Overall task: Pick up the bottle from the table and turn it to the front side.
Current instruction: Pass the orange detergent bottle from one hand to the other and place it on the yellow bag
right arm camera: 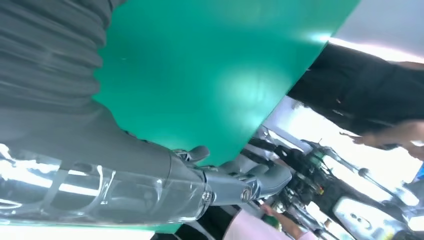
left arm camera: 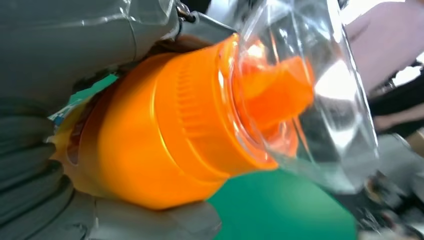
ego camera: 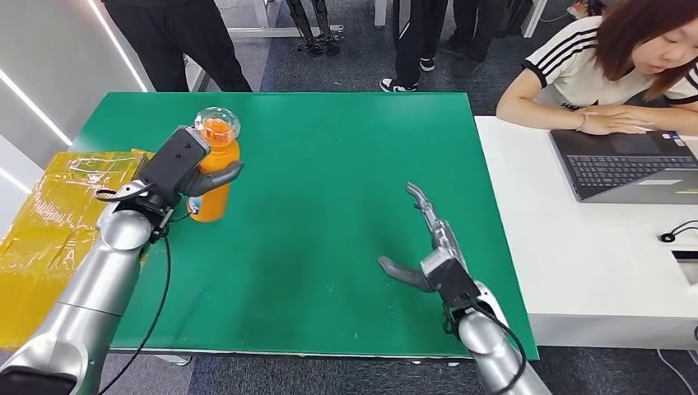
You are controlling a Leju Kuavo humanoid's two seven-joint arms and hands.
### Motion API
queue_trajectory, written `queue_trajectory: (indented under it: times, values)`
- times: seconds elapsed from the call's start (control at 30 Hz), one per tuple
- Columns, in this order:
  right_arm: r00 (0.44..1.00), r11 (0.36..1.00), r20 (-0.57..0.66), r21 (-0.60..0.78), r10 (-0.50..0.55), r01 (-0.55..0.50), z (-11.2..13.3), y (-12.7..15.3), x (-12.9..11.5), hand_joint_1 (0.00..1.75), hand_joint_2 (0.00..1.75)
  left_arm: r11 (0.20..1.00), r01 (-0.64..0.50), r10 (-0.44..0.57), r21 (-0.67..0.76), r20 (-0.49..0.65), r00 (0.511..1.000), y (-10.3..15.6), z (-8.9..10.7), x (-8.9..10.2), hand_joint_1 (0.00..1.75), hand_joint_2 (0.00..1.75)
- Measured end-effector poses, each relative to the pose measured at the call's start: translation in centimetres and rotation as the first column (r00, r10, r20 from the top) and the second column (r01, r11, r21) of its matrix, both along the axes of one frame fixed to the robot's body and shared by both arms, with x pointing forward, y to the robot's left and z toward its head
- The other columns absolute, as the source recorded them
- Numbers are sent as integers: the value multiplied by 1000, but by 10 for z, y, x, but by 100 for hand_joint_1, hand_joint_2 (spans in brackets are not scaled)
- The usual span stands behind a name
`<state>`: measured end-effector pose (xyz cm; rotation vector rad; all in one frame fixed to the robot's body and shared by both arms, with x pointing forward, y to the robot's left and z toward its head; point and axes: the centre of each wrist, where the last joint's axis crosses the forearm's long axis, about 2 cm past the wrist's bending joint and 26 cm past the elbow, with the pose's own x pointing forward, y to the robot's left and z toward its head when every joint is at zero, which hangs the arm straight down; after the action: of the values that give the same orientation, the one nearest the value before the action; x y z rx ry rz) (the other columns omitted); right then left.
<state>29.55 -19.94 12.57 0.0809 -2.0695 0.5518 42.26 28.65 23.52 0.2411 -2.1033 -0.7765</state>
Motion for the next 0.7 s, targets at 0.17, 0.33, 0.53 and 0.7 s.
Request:
queue_trajectory:
  times: [0.17, 0.33, 0.53, 0.7]
  values:
    - [998, 1000, 66, 14, -11, 10, 7, -17, -31, 0, 175, 952, -214, 162, 220, 229, 960, 33, 15, -3, 175, 175]
    - [994, 1000, 105, 26, -8, 5, 15, -26, -36, 0, 175, 811, -406, 213, 421, 434, 875, 61, 27, -10, 175, 175]
    - [990, 999, 138, 40, -14, 9, 22, -35, -36, 0, 175, 582, -530, 182, 617, 536, 824, 91, 23, -26, 175, 175]
    - [987, 999, 154, 45, -37, 31, 24, -38, -42, 0, 175, 368, -547, 124, 752, 544, 830, 102, -2, -41, 175, 175]
